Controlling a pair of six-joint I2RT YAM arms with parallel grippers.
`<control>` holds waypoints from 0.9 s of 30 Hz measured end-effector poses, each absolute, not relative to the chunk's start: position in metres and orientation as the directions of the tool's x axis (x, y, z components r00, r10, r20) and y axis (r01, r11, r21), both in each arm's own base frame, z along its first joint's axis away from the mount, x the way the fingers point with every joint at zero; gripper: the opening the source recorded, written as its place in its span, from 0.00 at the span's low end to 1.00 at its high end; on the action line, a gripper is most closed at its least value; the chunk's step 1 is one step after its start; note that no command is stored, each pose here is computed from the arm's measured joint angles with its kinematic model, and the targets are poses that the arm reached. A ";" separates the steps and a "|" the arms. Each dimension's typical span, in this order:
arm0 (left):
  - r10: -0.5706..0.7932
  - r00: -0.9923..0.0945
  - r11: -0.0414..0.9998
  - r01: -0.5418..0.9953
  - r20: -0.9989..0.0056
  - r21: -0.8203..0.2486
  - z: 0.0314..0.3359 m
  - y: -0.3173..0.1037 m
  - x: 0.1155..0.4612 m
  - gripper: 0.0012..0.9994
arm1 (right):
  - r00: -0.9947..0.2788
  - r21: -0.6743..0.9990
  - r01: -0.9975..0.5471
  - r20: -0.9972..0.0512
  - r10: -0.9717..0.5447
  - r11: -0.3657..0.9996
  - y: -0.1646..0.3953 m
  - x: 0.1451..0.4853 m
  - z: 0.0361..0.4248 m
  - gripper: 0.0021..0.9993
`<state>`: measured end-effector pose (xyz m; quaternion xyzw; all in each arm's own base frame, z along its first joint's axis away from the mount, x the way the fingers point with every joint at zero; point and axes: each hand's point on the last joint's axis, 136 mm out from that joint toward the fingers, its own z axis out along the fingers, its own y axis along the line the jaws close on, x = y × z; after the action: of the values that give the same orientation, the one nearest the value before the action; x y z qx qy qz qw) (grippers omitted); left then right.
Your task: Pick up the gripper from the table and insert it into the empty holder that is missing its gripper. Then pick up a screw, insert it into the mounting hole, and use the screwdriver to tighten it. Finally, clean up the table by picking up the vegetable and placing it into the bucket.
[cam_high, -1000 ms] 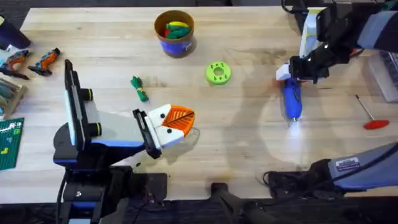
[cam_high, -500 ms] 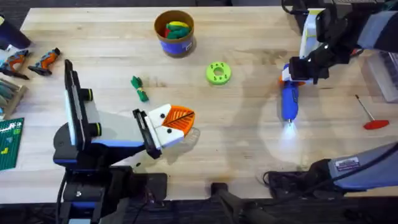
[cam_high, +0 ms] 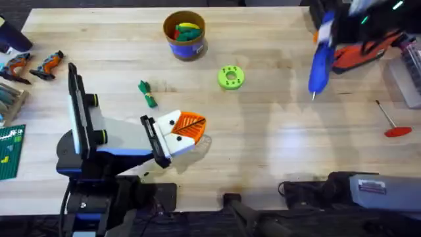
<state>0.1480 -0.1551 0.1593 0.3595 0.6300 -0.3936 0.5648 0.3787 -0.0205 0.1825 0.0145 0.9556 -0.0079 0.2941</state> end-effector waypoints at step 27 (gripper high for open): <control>0.008 -0.104 0.432 0.897 -0.995 -0.090 0.159 -0.155 0.148 0.00 | -0.082 0.212 -0.600 -0.975 0.205 0.771 0.193 0.380 0.456 0.03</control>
<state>0.1480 -0.1551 0.1593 0.3593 0.6301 -0.3937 0.5647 0.3802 0.1934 0.4563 -0.1477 0.6694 0.3045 0.6613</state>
